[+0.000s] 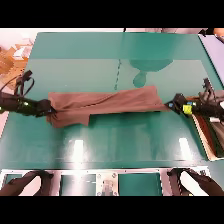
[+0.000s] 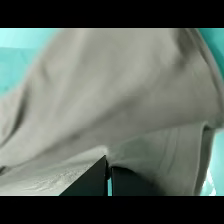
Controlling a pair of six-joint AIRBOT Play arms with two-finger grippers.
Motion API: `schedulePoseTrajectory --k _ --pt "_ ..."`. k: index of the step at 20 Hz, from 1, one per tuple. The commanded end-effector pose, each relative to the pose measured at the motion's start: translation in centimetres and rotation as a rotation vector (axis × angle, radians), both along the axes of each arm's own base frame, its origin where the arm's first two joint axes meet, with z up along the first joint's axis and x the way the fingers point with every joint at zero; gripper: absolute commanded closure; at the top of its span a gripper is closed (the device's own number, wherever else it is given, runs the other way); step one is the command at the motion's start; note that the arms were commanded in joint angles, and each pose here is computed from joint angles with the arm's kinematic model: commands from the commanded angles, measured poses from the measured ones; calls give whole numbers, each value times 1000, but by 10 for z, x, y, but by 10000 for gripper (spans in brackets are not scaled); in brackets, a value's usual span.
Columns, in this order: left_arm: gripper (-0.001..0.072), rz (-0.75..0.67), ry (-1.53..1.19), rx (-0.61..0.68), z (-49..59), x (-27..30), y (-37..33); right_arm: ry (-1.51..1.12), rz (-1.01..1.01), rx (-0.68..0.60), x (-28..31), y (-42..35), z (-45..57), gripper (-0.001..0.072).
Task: Fold the shirts.
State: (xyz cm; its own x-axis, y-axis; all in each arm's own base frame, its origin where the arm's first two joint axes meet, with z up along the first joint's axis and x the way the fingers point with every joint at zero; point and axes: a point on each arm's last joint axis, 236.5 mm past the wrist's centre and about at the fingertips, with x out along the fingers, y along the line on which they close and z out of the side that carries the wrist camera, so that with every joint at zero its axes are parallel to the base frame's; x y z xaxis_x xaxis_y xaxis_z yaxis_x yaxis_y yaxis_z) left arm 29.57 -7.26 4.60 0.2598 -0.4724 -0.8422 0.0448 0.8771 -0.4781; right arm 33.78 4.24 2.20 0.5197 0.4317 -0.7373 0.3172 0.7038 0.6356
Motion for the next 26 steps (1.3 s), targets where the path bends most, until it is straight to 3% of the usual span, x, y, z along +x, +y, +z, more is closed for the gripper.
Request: schedulePoseTrajectory --k 1,6,7,8,9,10,11,14,16,18,26 --pt "682 12 -37 -35 1 47 1 -12 53 -2 57 16 0 699" --pt "667 50 -14 -116 -41 108 -2 50 109 5 126 35 -45 696" --pt "434 68 -29 -130 -50 123 -2 60 111 12 137 37 -54 696" --pt "323 91 -54 -141 -55 138 0 62 100 17 149 37 -63 650" --pt "325 122 -81 -143 -56 151 3 60 94 17 159 34 -69 510" --pt "324 149 -118 -130 -54 164 9 55 92 19 167 29 -68 324" --pt "325 158 -143 -125 -47 170 13 46 120 17 169 22 -60 240" --pt "325 70 -84 -175 -18 153 9 50 318 -39 144 -17 -35 236" --pt "326 10 9 -207 -11 129 1 121 324 -45 125 -48 -44 189" --pt "326 -31 64 -216 -13 114 -4 162 374 -21 113 -55 -63 189" --pt "355 9 43 -208 -14 124 -1 272 486 80 97 -27 -127 221"
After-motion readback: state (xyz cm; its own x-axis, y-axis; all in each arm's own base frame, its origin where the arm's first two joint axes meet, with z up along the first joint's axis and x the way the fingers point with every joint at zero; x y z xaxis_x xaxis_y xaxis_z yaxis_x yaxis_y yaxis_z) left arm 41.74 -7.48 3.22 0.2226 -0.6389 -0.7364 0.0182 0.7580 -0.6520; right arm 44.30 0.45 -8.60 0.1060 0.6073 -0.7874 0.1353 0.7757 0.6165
